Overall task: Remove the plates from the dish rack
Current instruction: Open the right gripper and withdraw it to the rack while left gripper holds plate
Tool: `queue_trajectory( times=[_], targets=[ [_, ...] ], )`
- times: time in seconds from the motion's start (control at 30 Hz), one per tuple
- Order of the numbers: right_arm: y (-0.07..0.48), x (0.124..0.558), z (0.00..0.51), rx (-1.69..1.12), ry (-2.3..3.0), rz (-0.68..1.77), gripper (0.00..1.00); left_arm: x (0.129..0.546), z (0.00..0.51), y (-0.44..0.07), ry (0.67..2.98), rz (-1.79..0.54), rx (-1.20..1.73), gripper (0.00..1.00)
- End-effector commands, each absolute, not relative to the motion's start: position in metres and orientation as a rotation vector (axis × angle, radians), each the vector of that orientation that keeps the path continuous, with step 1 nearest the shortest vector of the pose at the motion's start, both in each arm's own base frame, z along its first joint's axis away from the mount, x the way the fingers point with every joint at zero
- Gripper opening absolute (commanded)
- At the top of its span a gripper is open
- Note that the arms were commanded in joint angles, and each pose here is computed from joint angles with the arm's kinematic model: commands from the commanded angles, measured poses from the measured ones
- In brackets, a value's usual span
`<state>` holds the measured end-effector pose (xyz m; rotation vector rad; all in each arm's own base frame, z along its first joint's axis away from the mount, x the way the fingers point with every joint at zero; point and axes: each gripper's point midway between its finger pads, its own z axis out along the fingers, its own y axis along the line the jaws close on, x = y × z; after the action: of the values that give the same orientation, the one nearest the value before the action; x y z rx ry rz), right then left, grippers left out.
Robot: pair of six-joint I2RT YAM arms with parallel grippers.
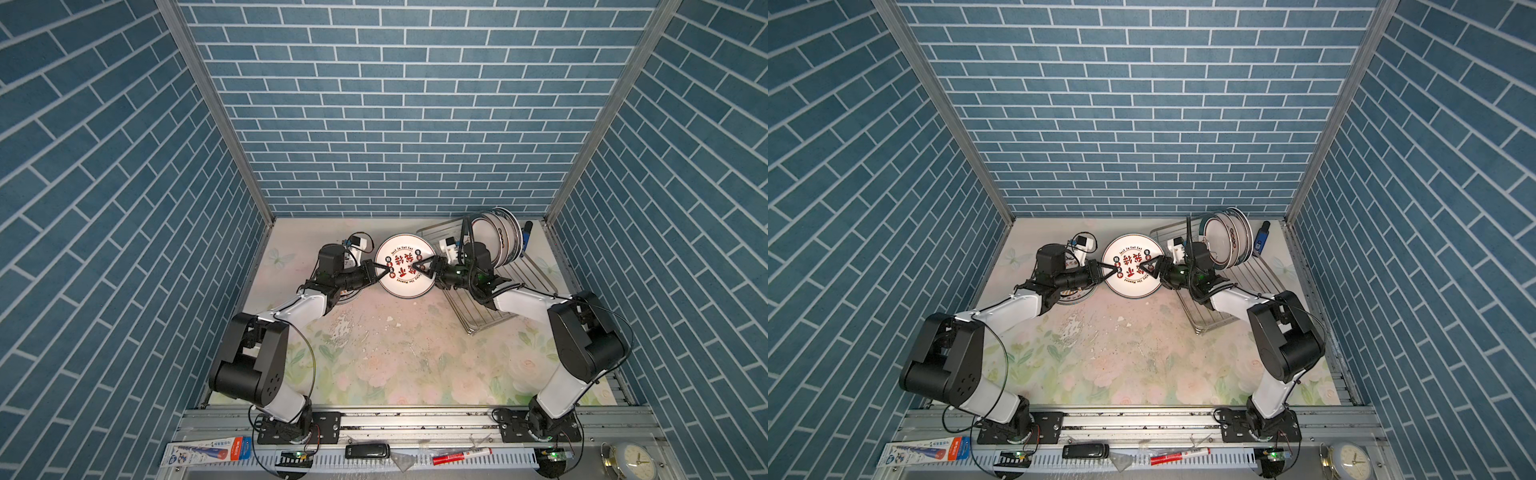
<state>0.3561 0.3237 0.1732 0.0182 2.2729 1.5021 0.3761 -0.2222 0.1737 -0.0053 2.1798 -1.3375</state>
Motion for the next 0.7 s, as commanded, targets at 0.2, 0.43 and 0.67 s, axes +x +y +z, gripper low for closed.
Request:
queue_trajectory(
  times=[0.2, 0.43, 0.67],
  targets=[
    [0.26, 0.363, 0.199, -0.038, 2.311, 1.025, 0.99, 0.358, 0.19, -0.206, 2.21, -1.195, 0.008, 0.0],
    [0.215, 0.365, 0.214, -0.015, 2.306, 0.791, 0.99, 0.33, 0.17, -0.197, 2.334, -1.158, -0.018, 0.0],
    [0.164, 0.368, 0.224, -0.004, 2.297, 0.474, 0.99, 0.302, 0.135, -0.193, 2.47, -1.165, -0.067, 0.0]
  ],
)
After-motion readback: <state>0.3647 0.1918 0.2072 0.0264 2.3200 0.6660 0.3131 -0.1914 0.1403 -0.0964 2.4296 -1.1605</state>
